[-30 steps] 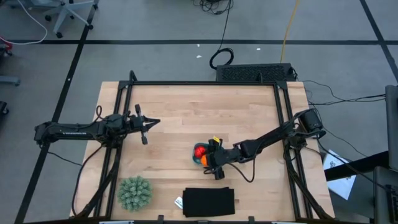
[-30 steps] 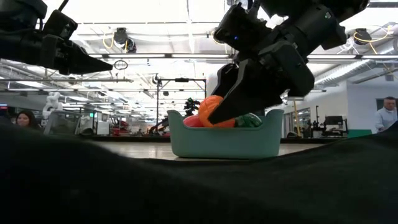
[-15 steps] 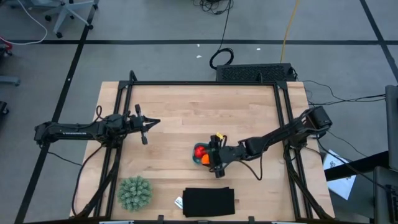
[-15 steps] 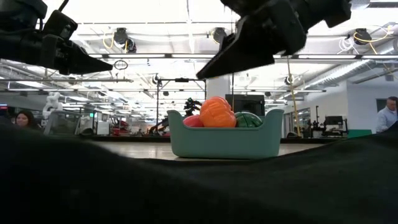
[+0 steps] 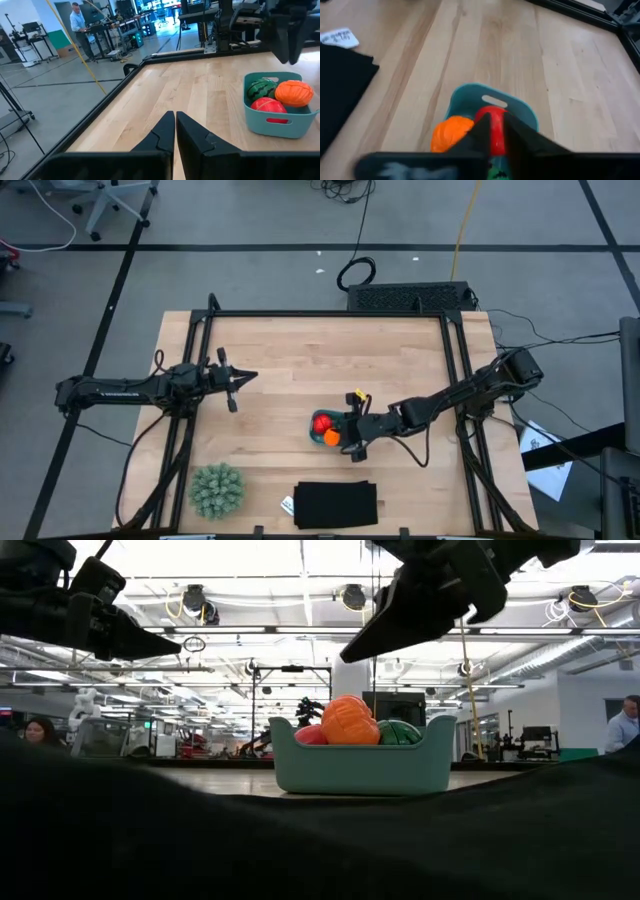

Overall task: Pick and placing Produce into tupperware
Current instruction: Adjust the blue bin on the table

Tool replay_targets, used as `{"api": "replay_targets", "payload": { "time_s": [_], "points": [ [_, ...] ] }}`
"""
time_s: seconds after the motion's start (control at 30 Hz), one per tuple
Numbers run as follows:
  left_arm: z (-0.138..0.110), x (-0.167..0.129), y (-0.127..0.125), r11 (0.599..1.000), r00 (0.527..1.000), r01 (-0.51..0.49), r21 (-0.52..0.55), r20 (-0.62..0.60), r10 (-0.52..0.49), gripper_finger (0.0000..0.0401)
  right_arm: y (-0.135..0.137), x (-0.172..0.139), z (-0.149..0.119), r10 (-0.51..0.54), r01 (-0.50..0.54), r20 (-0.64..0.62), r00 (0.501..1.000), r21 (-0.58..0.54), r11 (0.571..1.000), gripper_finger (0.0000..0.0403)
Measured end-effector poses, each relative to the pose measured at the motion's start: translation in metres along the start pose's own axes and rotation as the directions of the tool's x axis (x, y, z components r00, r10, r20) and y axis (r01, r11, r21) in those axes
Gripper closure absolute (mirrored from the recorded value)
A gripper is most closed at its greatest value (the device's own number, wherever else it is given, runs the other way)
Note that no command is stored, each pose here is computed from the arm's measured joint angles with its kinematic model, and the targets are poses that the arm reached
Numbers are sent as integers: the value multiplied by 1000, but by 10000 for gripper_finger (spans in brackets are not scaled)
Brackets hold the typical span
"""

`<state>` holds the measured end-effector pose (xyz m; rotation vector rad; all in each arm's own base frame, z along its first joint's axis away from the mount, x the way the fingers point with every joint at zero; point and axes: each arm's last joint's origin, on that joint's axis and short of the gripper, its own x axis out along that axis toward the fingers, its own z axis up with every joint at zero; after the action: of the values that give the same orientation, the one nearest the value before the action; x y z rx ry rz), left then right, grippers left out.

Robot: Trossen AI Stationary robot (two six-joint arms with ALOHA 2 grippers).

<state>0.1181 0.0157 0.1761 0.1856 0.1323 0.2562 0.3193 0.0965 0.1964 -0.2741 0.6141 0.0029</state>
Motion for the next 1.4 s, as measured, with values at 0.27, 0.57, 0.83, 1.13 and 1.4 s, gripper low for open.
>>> {"api": "replay_targets", "payload": {
  "time_s": [0.27, 0.57, 0.83, 1.13, 1.4],
  "points": [
    [0, 0, 0, 1000, 1000, -7, 1, 0, 7, 380, 0, 0, -3, 0, 0, 2, 1000, 0, 1000, 390],
    [-5, 6, -4, 998, 997, 69, -13, -46, -70, 380, 0, 0, -4, 1, 0, -7, 1000, 23, 1000, 401],
    [-3, 15, -4, 999, 999, 29, 12, -31, -29, 380, -7, -17, -9, -58, 54, 68, 996, 70, 996, 402],
    [0, 16, -3, 999, 1000, 19, 26, 3, -19, 380, -38, -74, -64, -127, 5, 428, 895, 275, 961, 403],
    [2, 18, -3, 1000, 1000, 29, -3, -8, -29, 380, -52, -98, -121, -273, 47, 494, 826, 421, 906, 403]
  ]
}}
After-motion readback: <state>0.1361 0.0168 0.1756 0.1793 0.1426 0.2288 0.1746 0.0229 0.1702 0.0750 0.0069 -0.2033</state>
